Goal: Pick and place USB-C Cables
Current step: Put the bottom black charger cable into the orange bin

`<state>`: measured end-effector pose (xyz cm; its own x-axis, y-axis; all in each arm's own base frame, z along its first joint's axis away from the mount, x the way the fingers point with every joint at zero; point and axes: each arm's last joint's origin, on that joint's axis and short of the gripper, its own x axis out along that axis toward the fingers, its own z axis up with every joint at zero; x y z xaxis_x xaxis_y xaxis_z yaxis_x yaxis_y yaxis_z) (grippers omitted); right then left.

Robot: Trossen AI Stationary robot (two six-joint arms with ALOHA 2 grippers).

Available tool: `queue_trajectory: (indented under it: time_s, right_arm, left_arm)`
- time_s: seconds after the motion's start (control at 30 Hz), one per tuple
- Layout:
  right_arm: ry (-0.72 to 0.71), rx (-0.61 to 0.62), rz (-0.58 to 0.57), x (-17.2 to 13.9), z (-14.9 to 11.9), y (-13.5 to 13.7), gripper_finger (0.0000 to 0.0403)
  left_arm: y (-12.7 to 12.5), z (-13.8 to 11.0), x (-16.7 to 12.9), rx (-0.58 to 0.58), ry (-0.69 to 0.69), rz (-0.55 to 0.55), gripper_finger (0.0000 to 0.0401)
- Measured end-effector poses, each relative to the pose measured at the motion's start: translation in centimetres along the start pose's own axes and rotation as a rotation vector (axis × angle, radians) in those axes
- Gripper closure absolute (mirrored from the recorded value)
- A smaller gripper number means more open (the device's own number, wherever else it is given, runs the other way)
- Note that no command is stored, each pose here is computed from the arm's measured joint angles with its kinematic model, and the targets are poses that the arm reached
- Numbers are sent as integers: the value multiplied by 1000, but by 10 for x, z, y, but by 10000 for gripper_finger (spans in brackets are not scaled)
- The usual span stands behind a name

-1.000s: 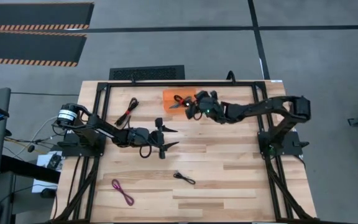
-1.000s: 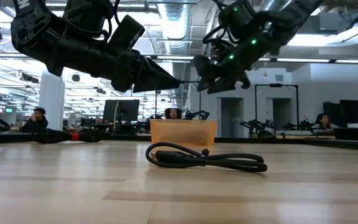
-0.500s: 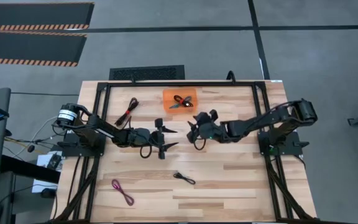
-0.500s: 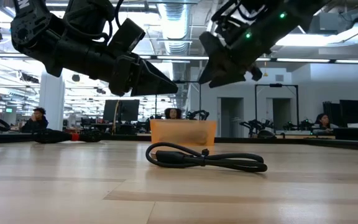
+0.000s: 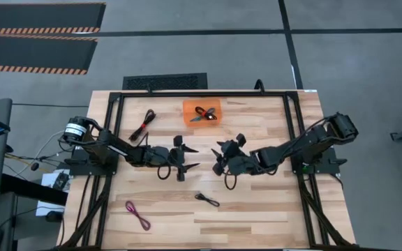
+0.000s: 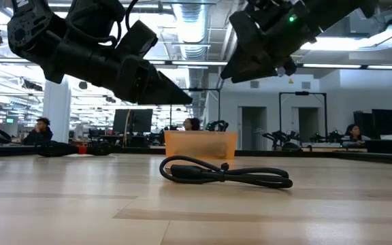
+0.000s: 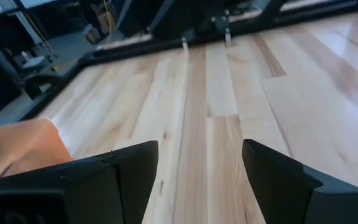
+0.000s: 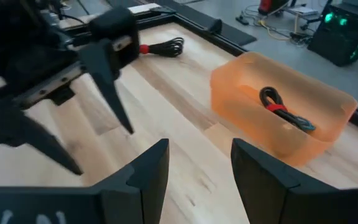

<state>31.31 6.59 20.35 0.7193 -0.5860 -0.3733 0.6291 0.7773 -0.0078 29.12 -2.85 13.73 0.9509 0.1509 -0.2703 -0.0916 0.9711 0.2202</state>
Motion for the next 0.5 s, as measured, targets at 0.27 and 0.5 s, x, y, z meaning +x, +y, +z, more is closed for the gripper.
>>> queue_trajectory:
  time_s: [0.27,0.5]
  right_arm:
    - [25,-98,97,-3,-20,21,202]
    - [89,-203,351,-5,-29,37,200]
  left_arm:
    - [-5,-1,0,-92,1,-126,175]
    - [-19,4,-5,-81,-37,-201,175]
